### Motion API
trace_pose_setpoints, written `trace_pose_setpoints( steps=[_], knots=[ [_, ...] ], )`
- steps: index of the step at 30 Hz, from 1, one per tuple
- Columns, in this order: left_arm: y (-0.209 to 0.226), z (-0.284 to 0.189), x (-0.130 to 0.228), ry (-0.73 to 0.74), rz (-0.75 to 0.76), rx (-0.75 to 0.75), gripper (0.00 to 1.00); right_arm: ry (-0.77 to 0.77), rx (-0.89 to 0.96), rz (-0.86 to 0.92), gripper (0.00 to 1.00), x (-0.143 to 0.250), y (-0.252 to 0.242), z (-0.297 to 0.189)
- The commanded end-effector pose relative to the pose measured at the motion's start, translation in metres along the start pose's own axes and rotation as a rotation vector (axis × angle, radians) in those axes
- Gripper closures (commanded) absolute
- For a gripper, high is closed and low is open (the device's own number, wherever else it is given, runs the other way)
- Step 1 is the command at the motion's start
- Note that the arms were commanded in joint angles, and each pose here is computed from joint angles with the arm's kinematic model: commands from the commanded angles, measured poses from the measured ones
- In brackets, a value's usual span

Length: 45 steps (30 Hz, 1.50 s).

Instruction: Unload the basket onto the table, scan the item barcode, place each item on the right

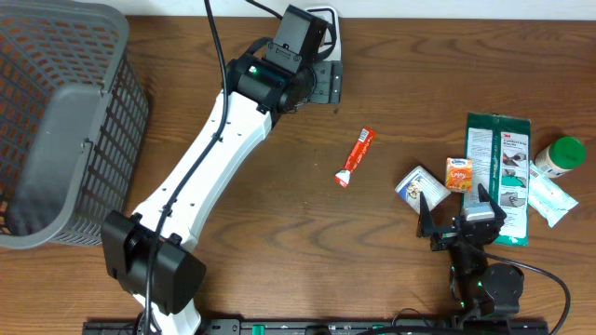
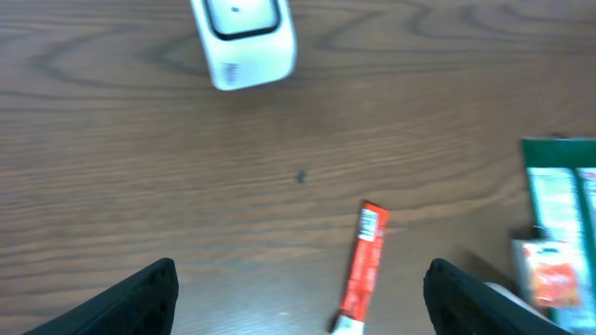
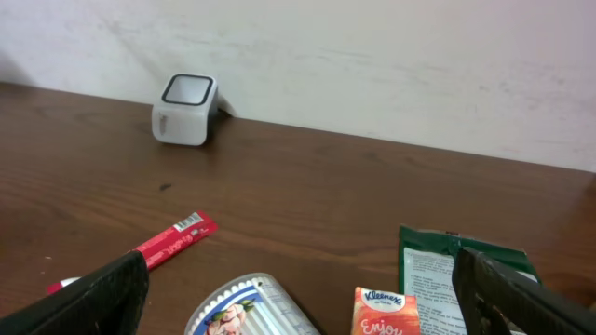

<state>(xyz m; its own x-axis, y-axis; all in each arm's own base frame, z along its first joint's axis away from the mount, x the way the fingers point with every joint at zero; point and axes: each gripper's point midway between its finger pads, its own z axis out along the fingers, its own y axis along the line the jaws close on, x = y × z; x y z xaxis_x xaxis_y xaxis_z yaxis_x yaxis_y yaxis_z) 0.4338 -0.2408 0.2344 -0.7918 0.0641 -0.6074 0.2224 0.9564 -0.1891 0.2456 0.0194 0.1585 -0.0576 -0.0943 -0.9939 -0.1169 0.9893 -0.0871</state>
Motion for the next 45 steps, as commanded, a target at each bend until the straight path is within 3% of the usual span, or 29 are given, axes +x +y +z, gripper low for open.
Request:
trace_pose_setpoints(
  steps=[1, 10, 14, 26, 35, 41, 45],
  knots=[
    [0.024, -0.026, -0.013, -0.065, 0.075, -0.114, 0.16, -0.001, -0.007, 0.011, 0.01, 0.0, 0.002, 0.0],
    [0.1, -0.103, -0.036, -0.173, -0.014, -0.241, 0.16, -0.001, -0.007, 0.011, 0.01, 0.0, 0.002, 0.0],
    [0.15, -0.145, -0.02, -0.149, -0.109, -0.32, 0.16, -0.001, -0.007, 0.011, 0.01, 0.0, 0.002, 0.0],
    [0.232, -0.234, 0.037, -0.182, -0.344, -0.447, 0.16, -0.001, -0.007, 0.011, 0.01, 0.0, 0.002, 0.0],
    [0.238, -0.22, 0.094, -0.214, -0.381, -0.464, 0.16, -0.001, -0.007, 0.011, 0.01, 0.0, 0.002, 0.0],
    [0.239, -0.198, 0.135, -0.283, -0.515, -0.447, 0.16, -0.001, -0.007, 0.011, 0.01, 0.0, 0.002, 0.0],
    [0.24, -0.181, 0.156, -0.355, -0.509, -0.428, 0.16, -0.001, -0.007, 0.011, 0.01, 0.0, 0.002, 0.0]
  ],
)
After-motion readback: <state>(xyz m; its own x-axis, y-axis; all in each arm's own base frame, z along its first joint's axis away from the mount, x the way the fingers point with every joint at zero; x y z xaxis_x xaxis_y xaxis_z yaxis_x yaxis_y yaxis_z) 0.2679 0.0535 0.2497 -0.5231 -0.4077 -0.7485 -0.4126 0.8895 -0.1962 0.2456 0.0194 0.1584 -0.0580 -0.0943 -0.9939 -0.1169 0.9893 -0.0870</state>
